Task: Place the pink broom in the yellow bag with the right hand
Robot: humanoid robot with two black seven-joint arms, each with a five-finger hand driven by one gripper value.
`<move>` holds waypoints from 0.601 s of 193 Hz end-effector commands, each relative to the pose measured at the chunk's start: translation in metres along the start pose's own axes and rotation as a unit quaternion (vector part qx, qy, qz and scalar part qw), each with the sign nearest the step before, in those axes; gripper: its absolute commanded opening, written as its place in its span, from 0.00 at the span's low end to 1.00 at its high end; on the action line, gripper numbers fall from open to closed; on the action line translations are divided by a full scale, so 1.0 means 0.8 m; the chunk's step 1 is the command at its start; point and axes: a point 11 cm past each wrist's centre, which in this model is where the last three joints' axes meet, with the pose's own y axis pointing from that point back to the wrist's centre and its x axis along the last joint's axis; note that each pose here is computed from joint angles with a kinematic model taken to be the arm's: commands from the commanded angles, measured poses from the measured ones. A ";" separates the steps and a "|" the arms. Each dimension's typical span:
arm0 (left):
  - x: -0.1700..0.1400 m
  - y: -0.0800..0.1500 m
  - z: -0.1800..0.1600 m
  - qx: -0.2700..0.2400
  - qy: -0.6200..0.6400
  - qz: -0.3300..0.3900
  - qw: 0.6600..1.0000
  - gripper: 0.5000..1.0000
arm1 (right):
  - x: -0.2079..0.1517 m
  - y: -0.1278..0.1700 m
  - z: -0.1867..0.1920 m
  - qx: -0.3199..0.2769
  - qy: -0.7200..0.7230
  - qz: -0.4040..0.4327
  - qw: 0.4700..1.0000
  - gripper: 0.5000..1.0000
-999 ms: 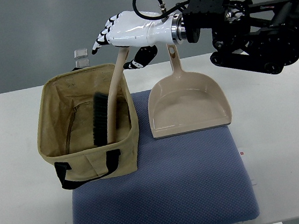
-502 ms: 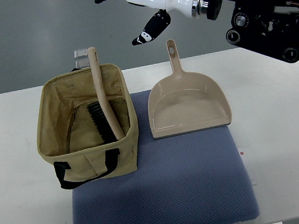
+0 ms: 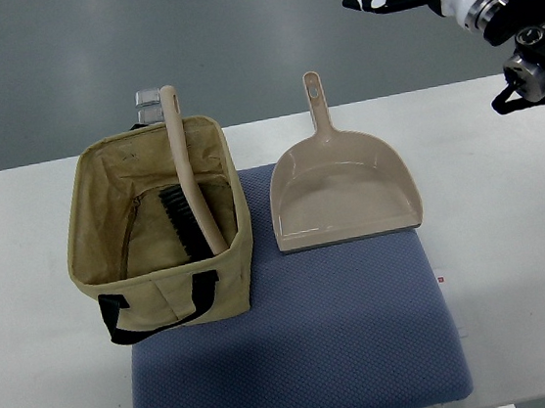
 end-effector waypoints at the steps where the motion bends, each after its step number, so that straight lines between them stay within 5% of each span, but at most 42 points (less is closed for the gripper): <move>1: 0.000 0.000 0.000 0.000 -0.001 0.000 1.000 1.00 | 0.023 0.021 0.034 -0.017 -0.068 0.047 0.996 0.79; 116: 0.000 0.000 0.000 0.000 -0.001 0.000 1.000 1.00 | 0.002 0.077 0.160 -0.092 -0.276 0.055 0.955 0.83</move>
